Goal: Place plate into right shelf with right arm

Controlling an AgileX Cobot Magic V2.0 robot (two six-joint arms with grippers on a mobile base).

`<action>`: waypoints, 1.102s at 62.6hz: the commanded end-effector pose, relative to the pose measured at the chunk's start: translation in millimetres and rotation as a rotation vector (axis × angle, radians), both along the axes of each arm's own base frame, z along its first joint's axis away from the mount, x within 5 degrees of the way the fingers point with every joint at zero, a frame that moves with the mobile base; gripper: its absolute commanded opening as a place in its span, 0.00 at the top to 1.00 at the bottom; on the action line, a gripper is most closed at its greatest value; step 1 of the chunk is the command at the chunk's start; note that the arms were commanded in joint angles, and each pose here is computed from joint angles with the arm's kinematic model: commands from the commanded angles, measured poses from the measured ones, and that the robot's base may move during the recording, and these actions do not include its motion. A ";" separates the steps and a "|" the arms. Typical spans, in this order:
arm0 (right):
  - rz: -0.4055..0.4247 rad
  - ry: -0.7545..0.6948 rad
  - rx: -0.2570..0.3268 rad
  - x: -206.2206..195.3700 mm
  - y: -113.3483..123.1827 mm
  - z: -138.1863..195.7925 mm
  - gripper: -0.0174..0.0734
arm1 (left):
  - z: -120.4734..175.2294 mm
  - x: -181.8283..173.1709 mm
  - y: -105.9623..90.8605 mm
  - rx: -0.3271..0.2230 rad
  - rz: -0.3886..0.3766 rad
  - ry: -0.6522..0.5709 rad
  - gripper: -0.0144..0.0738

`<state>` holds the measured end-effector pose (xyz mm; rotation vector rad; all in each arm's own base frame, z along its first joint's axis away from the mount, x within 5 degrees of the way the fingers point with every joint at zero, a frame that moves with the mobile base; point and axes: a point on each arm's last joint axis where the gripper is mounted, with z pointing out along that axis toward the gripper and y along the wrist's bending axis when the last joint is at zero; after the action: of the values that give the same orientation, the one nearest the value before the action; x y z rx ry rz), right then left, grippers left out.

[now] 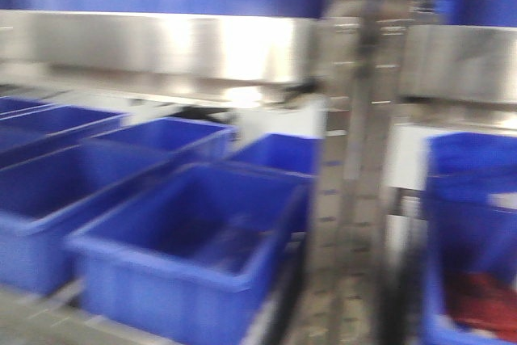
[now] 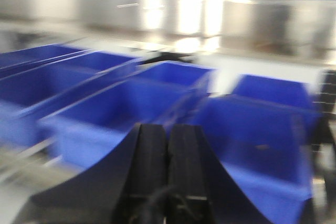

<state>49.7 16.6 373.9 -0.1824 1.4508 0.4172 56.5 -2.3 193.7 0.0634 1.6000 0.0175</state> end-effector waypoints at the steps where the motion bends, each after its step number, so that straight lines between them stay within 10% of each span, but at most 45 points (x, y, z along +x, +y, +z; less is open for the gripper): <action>1: 0.017 -0.113 0.022 -3.1 0.7 16.4 0.74 | 4.7 -0.5 1.1 -0.008 0.011 -0.079 0.89; 69: 0.017 -0.113 0.022 -3.1 0.7 16.4 0.74 | 4.7 -0.5 1.1 -0.008 0.011 -0.079 0.89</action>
<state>49.7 16.6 373.9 -0.1824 1.4508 0.4172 56.5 -2.3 193.7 0.0634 1.6000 0.0175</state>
